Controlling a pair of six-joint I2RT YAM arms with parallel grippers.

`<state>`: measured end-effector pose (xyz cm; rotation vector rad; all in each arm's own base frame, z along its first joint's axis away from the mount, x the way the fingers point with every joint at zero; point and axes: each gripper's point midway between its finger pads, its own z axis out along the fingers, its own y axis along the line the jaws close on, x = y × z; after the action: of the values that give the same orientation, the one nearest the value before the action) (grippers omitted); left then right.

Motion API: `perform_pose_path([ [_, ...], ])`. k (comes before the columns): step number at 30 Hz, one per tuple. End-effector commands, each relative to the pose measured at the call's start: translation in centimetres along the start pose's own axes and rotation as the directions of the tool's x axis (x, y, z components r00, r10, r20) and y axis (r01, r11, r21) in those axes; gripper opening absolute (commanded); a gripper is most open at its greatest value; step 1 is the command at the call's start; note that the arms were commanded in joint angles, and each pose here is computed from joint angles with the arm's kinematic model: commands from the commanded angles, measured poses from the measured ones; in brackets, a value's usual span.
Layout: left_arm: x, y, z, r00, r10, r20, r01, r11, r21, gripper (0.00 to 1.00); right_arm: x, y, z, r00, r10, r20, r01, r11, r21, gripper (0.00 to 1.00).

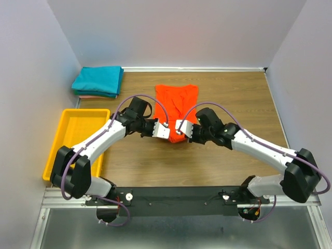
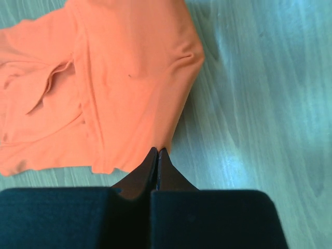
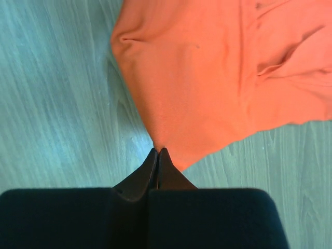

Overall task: Fold and stack the t-shirts
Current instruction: Fold the tshirt

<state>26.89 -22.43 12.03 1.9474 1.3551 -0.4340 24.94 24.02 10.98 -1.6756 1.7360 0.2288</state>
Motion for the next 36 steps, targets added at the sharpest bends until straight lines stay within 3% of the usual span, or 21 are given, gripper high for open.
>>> perform_pose_path([
  [1, -2.7, -1.9, -1.7, 0.996, -0.051, 0.079, 0.047, 0.998, 0.048, 0.0, -1.1, 1.1, -2.9, 0.997, 0.073, 0.025, -0.072, 0.997, -0.042, 0.01],
  [6, -6.2, -5.3, -3.7, 0.987, -0.025, 0.161, 0.008, 0.995, 0.102, 0.0, -1.0, 4.3, -5.8, 0.994, 0.106, 0.032, -0.1, 0.984, -0.151, 0.01],
  [11, -9.8, -9.1, -6.2, 0.971, -0.091, 0.22, 0.045, 0.978, 0.204, 0.0, -4.2, 7.4, -10.0, 0.99, 0.085, 0.113, -0.052, 0.962, -0.269, 0.01],
  [14, -11.1, -7.5, -7.6, 0.968, -0.107, 0.227, 0.076, 0.987, 0.145, 0.0, -5.9, 7.1, -11.4, 0.986, 0.119, 0.118, -0.08, 0.953, -0.292, 0.0],
  [17, -11.3, -6.4, -7.2, 0.969, -0.115, 0.22, 0.082, 0.984, 0.156, 0.0, -4.9, 5.8, -10.4, 0.996, 0.032, 0.08, -0.011, 0.968, -0.252, 0.01],
  [18, -11.0, -5.5, -7.2, 0.97, -0.115, 0.216, 0.086, 0.987, 0.137, 0.0, -4.5, 5.4, -10.1, 0.997, -0.016, 0.081, 0.035, 0.968, -0.247, 0.01],
  [22, -7.7, -1.7, -5.5, 0.969, -0.166, 0.184, 0.144, 0.981, 0.129, 0.0, -2.3, 2.4, -7.8, 0.997, 0.052, 0.051, -0.035, 0.956, -0.29, 0.01],
  [25, -4.9, 0.5, -3.7, 0.963, -0.212, 0.166, 0.187, 0.97, 0.158, 0.0, -1.0, 0.6, -6.0, 0.999, 0.024, 0.037, -0.012, 0.954, -0.3, 0.01],
  [36, 5.1, 6.4, 2.3, 0.91, -0.405, 0.085, 0.385, 0.905, 0.181, 0.0, 4.6, -5.0, 2.6, 0.981, 0.186, -0.049, -0.191, 0.916, -0.353, 0.01],
])
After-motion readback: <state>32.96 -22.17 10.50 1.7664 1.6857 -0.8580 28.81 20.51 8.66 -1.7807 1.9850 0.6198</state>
